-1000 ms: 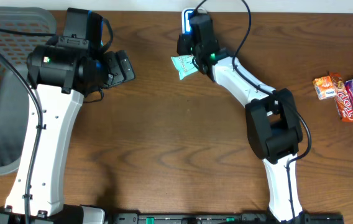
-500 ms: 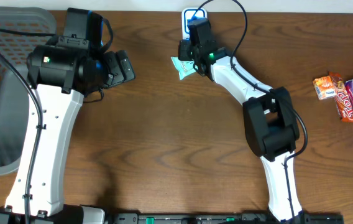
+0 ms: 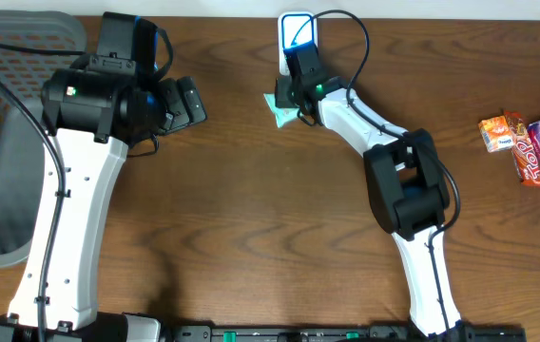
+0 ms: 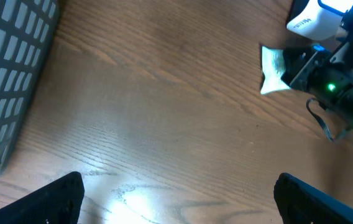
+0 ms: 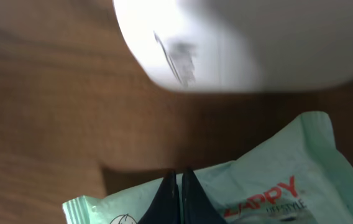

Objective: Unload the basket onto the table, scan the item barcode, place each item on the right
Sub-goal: 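Hold the green pack's barcode against the scanner window with the right gripper, then lower the green pack onto the table and open the right gripper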

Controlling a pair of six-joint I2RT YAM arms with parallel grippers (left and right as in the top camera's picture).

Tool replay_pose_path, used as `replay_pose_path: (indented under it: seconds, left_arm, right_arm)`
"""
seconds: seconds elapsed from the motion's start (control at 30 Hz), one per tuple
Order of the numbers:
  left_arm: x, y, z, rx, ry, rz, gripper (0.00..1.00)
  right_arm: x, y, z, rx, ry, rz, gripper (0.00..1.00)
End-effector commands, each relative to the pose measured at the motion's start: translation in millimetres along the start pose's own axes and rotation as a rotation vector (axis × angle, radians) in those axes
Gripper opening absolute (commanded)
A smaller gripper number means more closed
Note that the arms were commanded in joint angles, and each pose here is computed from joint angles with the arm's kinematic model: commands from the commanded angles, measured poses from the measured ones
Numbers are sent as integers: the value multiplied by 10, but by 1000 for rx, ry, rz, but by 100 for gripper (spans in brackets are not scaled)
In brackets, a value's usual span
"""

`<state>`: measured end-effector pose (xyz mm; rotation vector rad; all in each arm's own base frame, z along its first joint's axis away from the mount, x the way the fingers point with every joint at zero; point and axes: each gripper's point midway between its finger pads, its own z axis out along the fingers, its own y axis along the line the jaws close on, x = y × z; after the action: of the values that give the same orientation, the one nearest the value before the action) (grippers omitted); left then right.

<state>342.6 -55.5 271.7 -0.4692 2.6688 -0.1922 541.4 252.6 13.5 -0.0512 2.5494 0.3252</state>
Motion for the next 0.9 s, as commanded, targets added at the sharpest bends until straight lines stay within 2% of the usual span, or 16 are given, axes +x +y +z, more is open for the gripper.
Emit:
replay_pose_path:
  seconds: [0.0, 0.23, 0.3, 0.43, 0.47, 0.53, 0.6, 0.7, 0.8, 0.87]
  left_arm:
    - [-22, 33, 20, -18, -3, 3, 98]
    - [-22, 33, 20, -18, -3, 3, 98]
    - [-22, 33, 20, -18, -3, 3, 98]
    - [-22, 33, 20, -18, -3, 3, 98]
    - [-22, 33, 20, -18, -3, 3, 98]
    - [-22, 33, 20, -18, -3, 3, 98]
    - [-22, 33, 20, -18, -3, 3, 98]
    - [-22, 33, 20, -18, -3, 3, 98]
    - [-22, 33, 20, -18, -3, 3, 98]
    - [-22, 33, 20, -18, -3, 3, 98]
  right_arm:
    - [255, -3, -152, 24, 110, -31, 1]
    - [600, -28, -731, 95, 295, -65, 1]
    - [520, -46, -885, 114, 275, -84, 1]
    - [102, -181, -1183, 187, 128, -95, 1]
    - [21, -206, -1235, 187, 103, -86, 5]
    - [-54, -262, -1285, 182, 86, -60, 16]
    - [-20, -352, -1286, 178, 113, -7, 18]
    - [15, -435, -1233, 166, 141, 1, 29]
    - [-4, -532, -1157, 168, 151, -132, 28]
    - [20, -609, -1074, 173, 167, -172, 21]
